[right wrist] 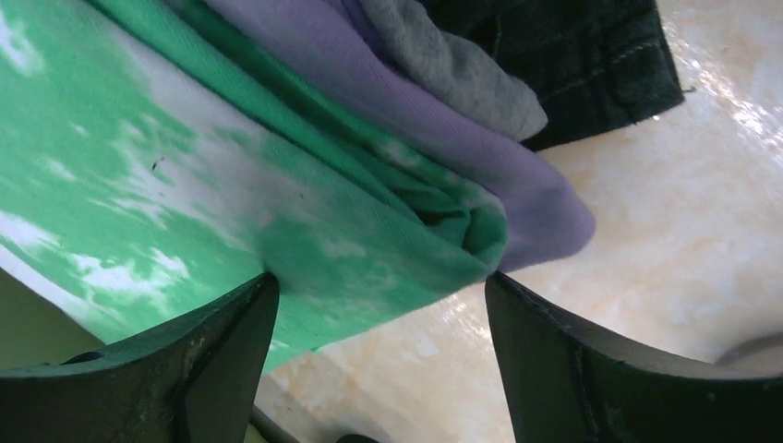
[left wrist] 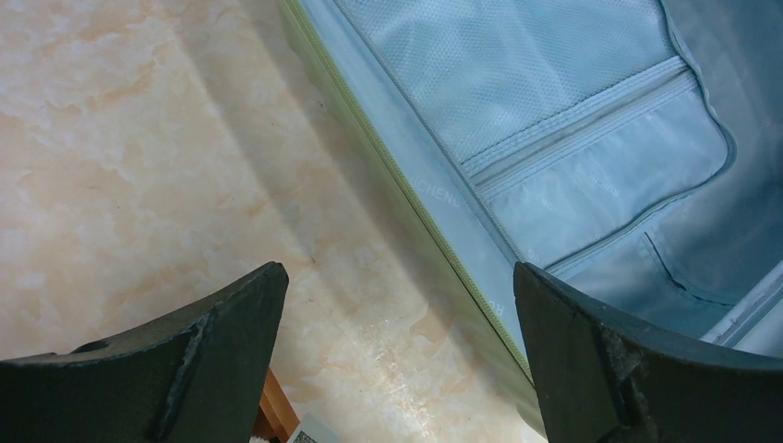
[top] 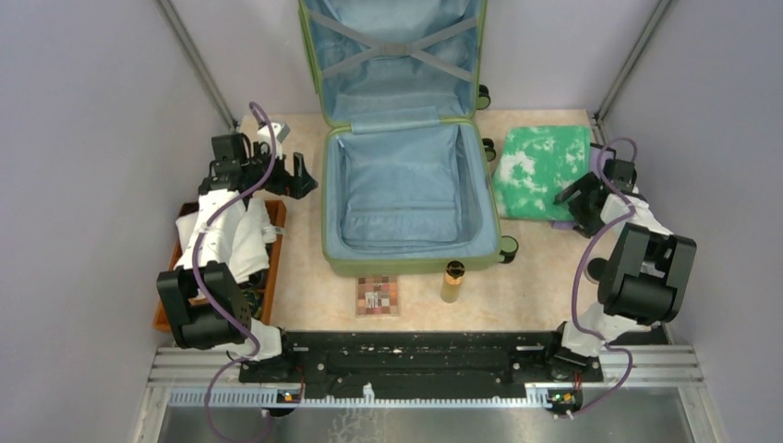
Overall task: Pack the luggage
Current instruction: Pick up the clothes at the center of the board, then place the clothes in the luggage.
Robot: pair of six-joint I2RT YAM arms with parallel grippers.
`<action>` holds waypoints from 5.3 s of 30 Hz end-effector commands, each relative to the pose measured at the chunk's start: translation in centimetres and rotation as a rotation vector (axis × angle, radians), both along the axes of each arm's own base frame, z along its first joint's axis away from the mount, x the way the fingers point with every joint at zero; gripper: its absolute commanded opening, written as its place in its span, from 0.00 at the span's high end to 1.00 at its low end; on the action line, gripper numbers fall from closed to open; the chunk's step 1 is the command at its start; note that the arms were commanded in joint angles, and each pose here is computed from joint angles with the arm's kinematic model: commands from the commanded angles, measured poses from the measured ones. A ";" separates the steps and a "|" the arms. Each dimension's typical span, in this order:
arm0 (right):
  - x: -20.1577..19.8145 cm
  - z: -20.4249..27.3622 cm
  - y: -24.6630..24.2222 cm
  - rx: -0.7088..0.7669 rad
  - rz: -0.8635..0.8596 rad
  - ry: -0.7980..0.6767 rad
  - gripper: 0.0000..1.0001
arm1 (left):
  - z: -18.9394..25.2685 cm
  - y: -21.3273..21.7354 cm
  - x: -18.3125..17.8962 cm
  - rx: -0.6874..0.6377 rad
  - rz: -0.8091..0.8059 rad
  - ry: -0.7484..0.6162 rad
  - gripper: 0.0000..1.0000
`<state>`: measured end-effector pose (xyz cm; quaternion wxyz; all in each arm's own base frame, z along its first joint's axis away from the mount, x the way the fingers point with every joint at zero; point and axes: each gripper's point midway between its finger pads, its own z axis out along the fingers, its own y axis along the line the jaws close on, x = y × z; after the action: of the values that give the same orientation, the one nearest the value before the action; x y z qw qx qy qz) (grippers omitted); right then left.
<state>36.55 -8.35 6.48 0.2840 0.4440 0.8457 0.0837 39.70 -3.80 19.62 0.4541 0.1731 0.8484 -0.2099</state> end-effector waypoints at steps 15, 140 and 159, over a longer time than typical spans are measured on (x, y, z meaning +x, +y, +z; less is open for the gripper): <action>4.4 2.3 1.3 0.060 0.085 -0.207 0.39 | 0.4 -1.7 -1.1 0.024 -0.058 -0.030 0.01; 10.0 31.5 46.1 0.245 0.854 -0.749 1.00 | 2.4 -1.1 -1.1 0.097 -0.003 -0.011 0.02; 0.0 13.6 46.6 0.292 0.898 -0.438 1.00 | 1.5 -1.0 -1.1 0.104 -0.009 0.002 0.02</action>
<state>37.82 36.65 15.12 0.2835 0.0453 0.8940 0.3439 38.01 -4.55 20.39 0.4301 0.1938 0.8662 -0.1647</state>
